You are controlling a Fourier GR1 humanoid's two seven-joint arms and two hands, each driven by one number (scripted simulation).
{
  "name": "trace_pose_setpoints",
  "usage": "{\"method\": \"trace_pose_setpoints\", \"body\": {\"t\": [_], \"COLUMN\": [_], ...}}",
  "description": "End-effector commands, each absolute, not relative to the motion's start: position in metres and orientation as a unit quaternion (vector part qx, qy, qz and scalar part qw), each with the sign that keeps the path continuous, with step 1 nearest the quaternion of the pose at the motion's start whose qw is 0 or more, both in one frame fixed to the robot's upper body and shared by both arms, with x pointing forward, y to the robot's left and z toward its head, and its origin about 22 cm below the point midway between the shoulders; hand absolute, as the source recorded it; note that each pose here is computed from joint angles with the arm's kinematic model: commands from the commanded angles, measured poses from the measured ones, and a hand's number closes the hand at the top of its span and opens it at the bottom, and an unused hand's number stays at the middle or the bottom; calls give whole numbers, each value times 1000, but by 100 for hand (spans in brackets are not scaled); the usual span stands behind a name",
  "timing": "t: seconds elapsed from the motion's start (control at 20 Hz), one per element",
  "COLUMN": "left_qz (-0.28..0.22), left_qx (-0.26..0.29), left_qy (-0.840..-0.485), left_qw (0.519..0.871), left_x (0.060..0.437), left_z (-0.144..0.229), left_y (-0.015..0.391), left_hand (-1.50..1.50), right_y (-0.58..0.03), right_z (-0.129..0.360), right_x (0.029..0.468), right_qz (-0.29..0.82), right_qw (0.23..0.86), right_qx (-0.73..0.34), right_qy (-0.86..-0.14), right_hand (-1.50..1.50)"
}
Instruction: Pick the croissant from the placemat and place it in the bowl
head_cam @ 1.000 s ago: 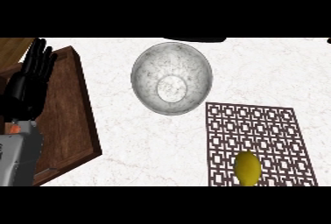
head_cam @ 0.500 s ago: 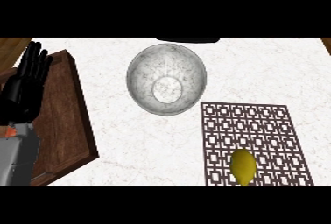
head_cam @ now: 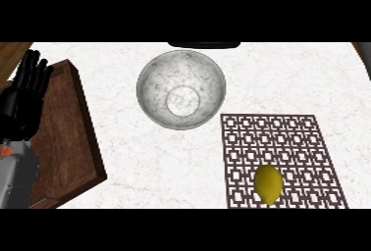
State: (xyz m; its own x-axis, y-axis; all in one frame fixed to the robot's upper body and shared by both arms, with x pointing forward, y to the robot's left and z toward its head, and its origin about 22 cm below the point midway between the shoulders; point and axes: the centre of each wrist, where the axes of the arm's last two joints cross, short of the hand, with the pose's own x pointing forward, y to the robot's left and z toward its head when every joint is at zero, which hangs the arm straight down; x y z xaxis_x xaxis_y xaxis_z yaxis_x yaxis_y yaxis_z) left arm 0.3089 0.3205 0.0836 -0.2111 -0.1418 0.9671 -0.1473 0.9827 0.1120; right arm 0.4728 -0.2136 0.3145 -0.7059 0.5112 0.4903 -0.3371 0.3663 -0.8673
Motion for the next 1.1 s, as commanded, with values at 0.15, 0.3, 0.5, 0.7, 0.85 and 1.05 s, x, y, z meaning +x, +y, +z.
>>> {"method": "trace_pose_setpoints", "body": {"t": [0.15,0.3,0.5,0.7,0.85,1.05], "left_qz": [9,15,12,3,0,8], "left_qx": [103,103,104,102,100,99], "left_qy": [-778,-777,-781,-778,-782,-780], "left_qw": [620,621,616,620,615,618], "left_x": [304,298,309,293,302,304], "left_z": [93,87,93,84,88,81], "left_y": [346,330,335,331,327,333], "left_hand": [0,0,0,0,0,0], "right_y": [-143,-101,-87,-76,-63,-66], "right_z": [272,254,217,180,157,122], "right_x": [474,466,459,456,453,447], "right_qz": [618,630,638,631,612,587], "right_qw": [377,376,362,408,456,497], "right_qx": [33,37,-24,-54,-46,19], "right_qy": [-689,-679,-679,-657,-644,-639], "right_hand": [150,150,150,150,-150,-150]}}
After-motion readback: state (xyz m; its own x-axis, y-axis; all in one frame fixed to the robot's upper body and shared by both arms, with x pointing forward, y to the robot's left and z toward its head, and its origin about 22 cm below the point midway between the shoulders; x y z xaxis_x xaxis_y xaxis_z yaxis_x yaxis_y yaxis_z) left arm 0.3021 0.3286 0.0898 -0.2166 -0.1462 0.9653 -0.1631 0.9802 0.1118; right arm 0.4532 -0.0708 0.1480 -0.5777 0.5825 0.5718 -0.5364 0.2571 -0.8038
